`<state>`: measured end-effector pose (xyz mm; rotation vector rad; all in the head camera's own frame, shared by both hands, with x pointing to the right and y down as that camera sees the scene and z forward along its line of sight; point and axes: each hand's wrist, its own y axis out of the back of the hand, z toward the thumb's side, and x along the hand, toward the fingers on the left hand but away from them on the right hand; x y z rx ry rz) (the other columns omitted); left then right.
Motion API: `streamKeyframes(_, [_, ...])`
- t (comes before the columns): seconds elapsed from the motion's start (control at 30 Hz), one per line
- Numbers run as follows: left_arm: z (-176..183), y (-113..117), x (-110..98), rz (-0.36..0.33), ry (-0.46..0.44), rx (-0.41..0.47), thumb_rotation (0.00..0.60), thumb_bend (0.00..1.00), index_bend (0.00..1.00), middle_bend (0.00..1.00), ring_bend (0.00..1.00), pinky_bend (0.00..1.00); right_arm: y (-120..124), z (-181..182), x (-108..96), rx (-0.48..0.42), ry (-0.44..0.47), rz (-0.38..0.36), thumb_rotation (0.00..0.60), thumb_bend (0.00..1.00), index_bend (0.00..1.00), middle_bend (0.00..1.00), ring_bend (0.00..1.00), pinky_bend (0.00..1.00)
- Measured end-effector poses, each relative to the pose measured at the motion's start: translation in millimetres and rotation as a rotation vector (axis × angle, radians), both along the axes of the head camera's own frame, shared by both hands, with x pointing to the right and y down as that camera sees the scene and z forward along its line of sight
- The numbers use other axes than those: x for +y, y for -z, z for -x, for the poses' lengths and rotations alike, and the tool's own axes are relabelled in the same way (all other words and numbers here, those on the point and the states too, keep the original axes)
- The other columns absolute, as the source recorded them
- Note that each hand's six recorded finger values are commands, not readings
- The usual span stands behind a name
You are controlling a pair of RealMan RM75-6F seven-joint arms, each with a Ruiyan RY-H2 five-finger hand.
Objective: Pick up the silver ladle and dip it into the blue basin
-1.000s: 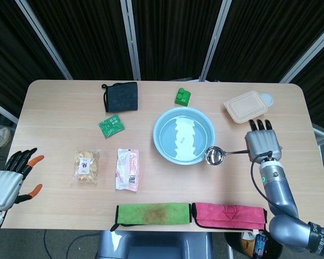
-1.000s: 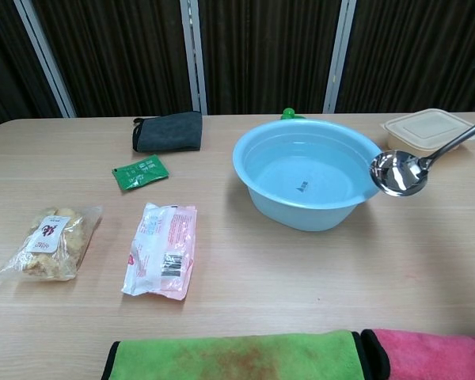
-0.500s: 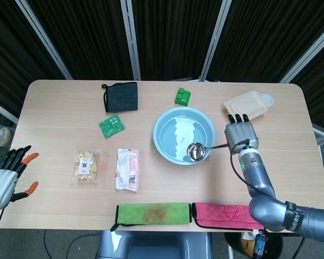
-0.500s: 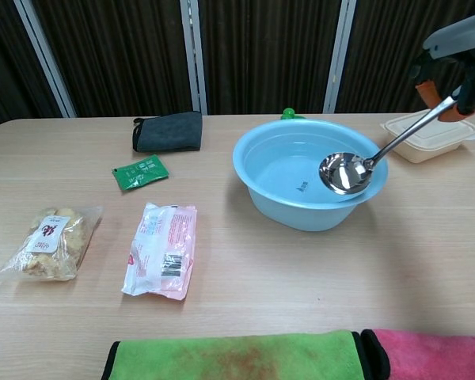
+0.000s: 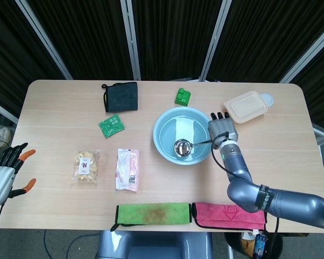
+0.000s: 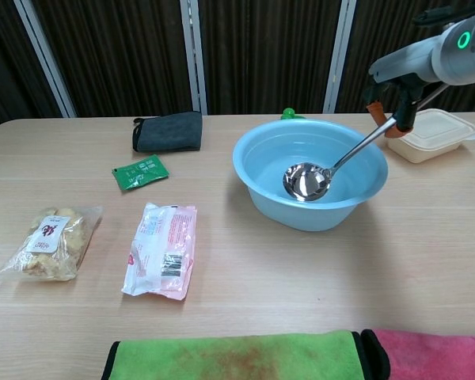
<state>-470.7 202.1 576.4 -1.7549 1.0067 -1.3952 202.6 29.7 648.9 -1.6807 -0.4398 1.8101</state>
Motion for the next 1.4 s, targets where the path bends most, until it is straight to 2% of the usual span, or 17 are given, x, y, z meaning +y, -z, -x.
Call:
streamKeyframes(0.37, [3.6,-5.0,-3.3,0.015,0.014,-0.014,0.6,0.31,0.14,0.0,0.0,0.0,-36.2,5.0,-7.1,-0.005,-0.007,0.035,0.6,0.44,0.71,0.06,0.0,0.0])
streamKeyframes(0.77, [5.3,-7.9,-5.8,0.02,0.023,-0.023,0.6,0.31,0.14,0.0,0.0,0.0,-60.6,5.7,-5.2,-0.005,-0.007,0.07,0.6,0.44,0.71,0.06,0.0,0.0])
streamKeyframes(1.1, [5.0,-5.7,-5.2,0.017,0.02,-0.014,0.6,0.31,0.14,0.0,0.0,0.0,-58.7,5.9,-2.1,-0.015,-0.012,0.074,0.6,0.44,0.71,0.06,0.0,0.0])
streamKeyframes(1.4, [4.0,-4.3,-4.0,0.015,0.013,-0.008,0.6,0.31,0.14,0.0,0.0,0.0,-36.4,8.7,-5.8,-0.028,-0.017,0.049,0.6,0.44,0.71,0.06,0.0,0.0])
